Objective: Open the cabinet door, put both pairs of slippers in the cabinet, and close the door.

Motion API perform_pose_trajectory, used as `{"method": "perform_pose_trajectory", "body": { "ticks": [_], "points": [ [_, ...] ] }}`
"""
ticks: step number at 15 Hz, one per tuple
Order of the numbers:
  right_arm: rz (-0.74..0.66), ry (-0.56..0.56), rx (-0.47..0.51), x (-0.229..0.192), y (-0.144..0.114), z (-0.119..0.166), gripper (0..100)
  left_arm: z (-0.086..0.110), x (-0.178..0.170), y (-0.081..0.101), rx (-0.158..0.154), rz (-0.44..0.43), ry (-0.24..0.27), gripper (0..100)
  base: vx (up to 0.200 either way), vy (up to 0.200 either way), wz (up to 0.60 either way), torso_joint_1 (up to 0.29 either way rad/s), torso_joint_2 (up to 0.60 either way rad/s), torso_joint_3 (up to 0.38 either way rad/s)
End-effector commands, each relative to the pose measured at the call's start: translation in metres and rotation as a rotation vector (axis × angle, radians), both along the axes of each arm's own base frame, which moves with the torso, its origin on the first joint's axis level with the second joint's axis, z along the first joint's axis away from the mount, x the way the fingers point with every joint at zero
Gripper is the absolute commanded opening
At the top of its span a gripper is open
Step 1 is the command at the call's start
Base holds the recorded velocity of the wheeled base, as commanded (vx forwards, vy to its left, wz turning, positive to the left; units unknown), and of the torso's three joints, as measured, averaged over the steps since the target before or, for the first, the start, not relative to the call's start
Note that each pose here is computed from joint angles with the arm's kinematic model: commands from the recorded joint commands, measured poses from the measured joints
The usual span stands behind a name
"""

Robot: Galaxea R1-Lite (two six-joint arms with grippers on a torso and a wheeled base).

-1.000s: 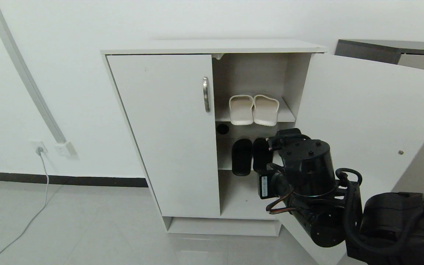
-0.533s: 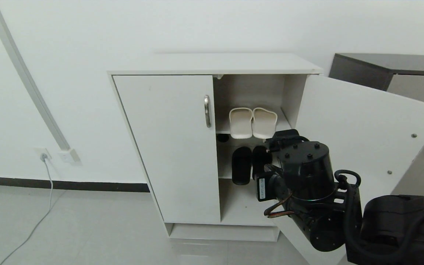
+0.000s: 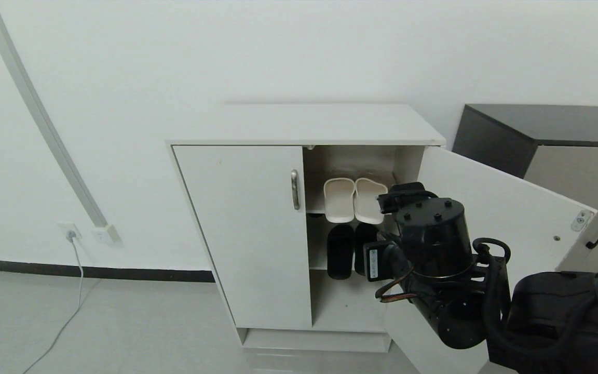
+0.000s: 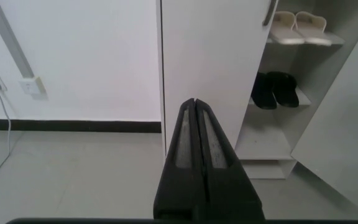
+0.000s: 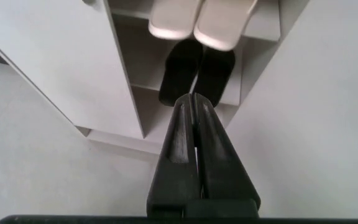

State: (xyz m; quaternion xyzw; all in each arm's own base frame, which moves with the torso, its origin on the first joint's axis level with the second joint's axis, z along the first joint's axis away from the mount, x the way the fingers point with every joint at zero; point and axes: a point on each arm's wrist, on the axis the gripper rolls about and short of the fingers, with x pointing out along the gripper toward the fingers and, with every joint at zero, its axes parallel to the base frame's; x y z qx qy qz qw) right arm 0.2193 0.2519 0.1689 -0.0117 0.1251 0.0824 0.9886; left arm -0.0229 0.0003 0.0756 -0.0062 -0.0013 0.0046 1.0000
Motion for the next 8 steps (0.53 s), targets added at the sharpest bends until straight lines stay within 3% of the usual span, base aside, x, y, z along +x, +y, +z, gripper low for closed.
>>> {"method": "perform_pose_trajectory", "body": {
  "ticks": [1,5,8],
  "points": [
    [0.001,-0.001,0.001,-0.0001,0.0003,0.0005,0,0.0001,0.0001,0.0000,0.000,0.000,0.001,0,0.000,0.000,0.00,0.163,-0.47,-0.310],
    [0.005,0.000,-0.014,-0.0006,-0.0003,-0.0013,0,0.0001,0.0001,0.0000,0.000,0.000,0.001,0,0.000,0.000,0.00,0.167,-0.47,-0.304],
    [0.003,-0.007,-0.003,-0.0008,-0.0014,0.0002,0,0.0001,0.0001,0.0000,0.000,0.000,0.001,0,0.000,0.000,0.00,0.059,-0.15,-0.097]
  ]
}}
